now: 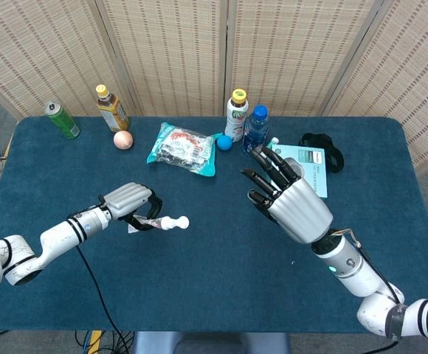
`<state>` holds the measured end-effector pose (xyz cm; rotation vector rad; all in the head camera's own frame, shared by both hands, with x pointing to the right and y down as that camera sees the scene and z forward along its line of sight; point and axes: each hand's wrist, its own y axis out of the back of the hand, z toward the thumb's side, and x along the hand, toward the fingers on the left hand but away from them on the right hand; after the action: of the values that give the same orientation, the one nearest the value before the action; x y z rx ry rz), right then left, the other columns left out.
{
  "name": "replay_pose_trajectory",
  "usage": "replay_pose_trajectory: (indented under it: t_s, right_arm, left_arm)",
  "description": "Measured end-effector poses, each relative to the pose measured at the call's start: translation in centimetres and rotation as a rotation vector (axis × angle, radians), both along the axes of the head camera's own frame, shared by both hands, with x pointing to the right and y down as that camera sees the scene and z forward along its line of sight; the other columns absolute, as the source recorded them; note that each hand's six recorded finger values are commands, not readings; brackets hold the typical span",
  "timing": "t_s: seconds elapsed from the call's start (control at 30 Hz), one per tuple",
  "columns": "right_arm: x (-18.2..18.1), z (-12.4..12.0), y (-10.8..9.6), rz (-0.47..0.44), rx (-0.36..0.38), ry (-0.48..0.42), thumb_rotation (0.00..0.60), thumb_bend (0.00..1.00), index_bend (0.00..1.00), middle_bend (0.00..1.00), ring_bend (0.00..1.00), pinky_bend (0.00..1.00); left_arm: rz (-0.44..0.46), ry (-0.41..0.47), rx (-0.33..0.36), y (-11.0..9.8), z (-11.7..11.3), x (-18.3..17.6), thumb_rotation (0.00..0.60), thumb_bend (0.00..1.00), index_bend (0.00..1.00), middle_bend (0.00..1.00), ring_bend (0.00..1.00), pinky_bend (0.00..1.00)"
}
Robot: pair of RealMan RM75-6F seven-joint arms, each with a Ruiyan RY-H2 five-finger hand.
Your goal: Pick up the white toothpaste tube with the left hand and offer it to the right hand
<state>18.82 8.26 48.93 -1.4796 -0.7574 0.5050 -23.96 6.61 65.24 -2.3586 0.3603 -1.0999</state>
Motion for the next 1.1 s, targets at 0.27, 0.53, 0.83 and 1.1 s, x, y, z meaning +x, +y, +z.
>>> replay_pose_trajectory:
  t_s: [0.27,0.53,0.83,1.1]
  right_arm:
    - [1.8,-0.1,0.0,0.044,-0.007,0.012,0.6,0.18,0.62,0.33,0.02,0.13]
    - [2.8,0.0,0.0,0.07,-0.014,0.015,0.6,0.18,0.62,0.33,0.02,0.13]
    - [4.9,0.2,-0.1,0.131,-0.023,0.035,0.6,0.18,0.62,0.33,0.02,0.13]
    - [9.7,2.0,0.7,0.269,-0.121,0.118,0.6,0.18,0.45,0.28,0.02,0.13]
  left_arm:
    - [0.126,-0.243,0.163,0.7,3.0,-1.0,0.6,0.38,0.6,0.61,0.36,0.28]
    - [0.139,-0.408,0.203,1.1,5.7,-2.2,0.6,0.38,0.42,0.46,0.28,0.28]
    - [0.047,-0.443,0.211,1.5,5.6,-3.6,0.6,0.38,0.27,0.34,0.21,0.28]
    - [-0.209,-0.349,0.261,2.1,2.2,-7.2,0.6,0.38,0.26,0.34,0.21,0.28]
